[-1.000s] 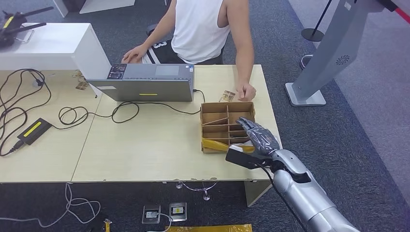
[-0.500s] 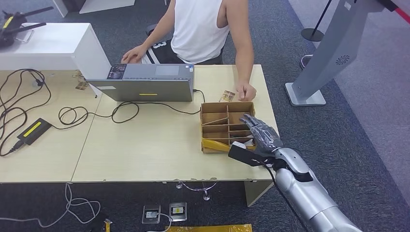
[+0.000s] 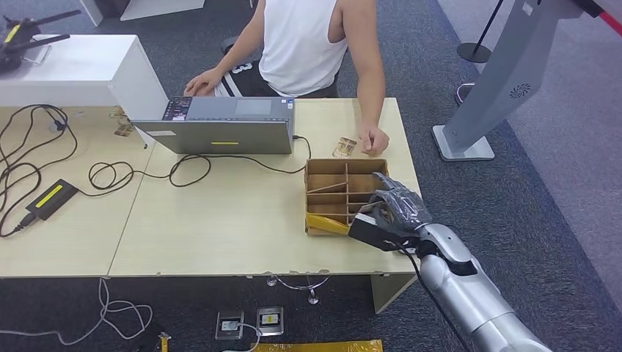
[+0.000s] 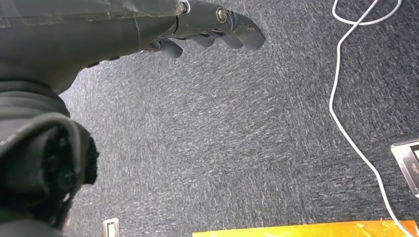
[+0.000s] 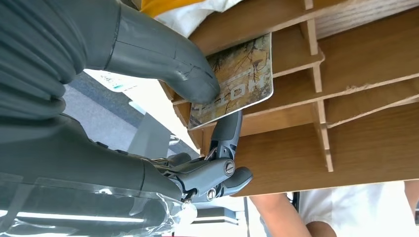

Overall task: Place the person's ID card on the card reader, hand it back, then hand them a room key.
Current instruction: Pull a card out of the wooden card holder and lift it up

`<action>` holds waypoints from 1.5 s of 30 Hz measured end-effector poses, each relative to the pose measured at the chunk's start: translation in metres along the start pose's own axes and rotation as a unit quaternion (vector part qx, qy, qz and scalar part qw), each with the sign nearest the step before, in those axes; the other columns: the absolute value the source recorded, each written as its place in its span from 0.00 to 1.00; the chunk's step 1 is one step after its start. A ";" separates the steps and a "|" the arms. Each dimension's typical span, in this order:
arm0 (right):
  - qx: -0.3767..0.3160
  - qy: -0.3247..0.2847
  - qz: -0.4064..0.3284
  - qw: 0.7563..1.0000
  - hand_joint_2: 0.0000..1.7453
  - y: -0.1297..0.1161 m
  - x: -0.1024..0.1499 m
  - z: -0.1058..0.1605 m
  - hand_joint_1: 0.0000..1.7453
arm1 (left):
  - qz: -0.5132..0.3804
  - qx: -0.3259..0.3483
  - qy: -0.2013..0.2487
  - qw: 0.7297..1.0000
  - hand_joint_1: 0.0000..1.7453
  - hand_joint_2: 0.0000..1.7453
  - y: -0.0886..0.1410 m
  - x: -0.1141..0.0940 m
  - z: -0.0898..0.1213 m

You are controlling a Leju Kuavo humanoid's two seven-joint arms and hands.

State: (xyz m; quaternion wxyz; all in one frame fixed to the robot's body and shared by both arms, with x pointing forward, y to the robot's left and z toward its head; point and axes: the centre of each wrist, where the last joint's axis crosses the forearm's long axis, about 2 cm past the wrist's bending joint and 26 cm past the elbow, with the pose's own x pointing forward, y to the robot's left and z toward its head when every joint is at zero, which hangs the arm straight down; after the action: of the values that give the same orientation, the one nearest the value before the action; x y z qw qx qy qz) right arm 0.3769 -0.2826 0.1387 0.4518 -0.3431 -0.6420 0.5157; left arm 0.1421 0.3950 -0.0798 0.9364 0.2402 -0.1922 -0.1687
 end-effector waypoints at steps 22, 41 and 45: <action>-0.043 0.012 -0.002 0.999 1.00 -0.005 -0.003 0.002 1.00 | -0.008 -0.001 -0.004 1.000 0.00 0.00 0.000 0.003 0.000; -0.255 -0.020 0.039 0.966 1.00 -0.183 -0.032 -0.064 1.00 | -0.012 -0.006 -0.020 1.000 0.00 0.00 -0.006 0.017 0.001; -0.252 -0.020 0.044 0.967 1.00 -0.194 -0.033 -0.069 1.00 | -0.017 -0.007 -0.023 1.000 0.00 0.00 -0.007 0.020 0.001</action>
State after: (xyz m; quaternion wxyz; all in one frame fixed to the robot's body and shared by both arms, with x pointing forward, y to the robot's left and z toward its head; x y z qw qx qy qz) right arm 0.4581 -0.3337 0.3237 0.3151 -0.4631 -0.7445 0.3633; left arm 0.1574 0.3812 -0.0773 0.9303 0.2333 -0.2086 -0.1913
